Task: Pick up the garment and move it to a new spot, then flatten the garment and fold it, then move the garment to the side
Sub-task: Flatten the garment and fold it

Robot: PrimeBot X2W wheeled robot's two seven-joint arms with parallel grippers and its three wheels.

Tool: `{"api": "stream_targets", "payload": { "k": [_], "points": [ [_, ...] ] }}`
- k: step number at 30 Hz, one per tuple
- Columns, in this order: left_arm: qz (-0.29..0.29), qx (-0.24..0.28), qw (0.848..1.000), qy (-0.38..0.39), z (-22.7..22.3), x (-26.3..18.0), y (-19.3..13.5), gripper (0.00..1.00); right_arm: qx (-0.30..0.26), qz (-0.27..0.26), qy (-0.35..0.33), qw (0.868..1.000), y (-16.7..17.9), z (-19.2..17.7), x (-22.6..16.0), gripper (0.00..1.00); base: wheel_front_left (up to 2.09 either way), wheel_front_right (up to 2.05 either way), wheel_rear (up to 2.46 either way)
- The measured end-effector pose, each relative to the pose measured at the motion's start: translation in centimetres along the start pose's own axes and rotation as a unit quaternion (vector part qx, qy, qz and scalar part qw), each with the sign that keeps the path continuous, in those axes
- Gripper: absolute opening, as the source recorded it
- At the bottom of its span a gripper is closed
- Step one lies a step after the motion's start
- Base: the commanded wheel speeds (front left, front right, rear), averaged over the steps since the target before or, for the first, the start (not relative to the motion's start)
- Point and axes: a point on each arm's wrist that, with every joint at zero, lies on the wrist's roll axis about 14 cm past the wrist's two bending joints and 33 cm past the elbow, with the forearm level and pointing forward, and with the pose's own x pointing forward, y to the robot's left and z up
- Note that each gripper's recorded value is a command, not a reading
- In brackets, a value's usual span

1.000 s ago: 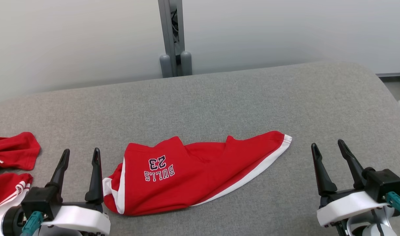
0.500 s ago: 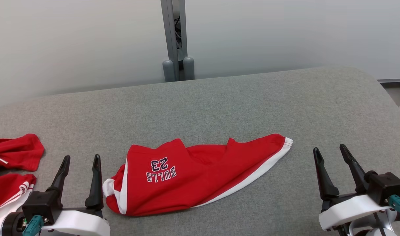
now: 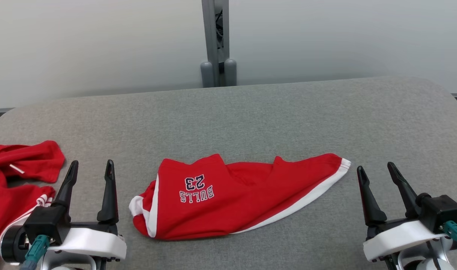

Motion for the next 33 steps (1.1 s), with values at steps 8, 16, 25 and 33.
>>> {"api": "stream_targets", "payload": {
  "k": [8, 16, 25, 33],
  "points": [
    [0.035, 0.001, 0.999, -0.031, 1.5, -0.3, 2.2, 1.0, 0.006, 0.121, -0.003, 0.993, 6.7, 0.5, 4.5, 1.0, 0.0, 0.0, 0.0],
    [0.078, 0.006, 0.996, -0.048, 2.3, -1.2, 4.8, 1.0, -0.014, 0.295, 0.058, 0.954, 16.7, -2.4, 8.3, 1.0, 0.0, 0.0, 0.0],
    [0.114, 0.015, 0.992, -0.051, 2.5, -1.7, 7.3, 1.0, -0.059, 0.437, 0.151, 0.885, 24.9, -8.0, 8.6, 1.0, 0.0, 0.0, 0.0],
    [0.128, 0.016, 0.991, -0.038, 1.5, -1.6, 8.0, 1.0, -0.093, 0.482, 0.24, 0.837, 26.8, -12.5, 8.1, 1.0, 0.0, 0.0, 0.0]
  ]
}}
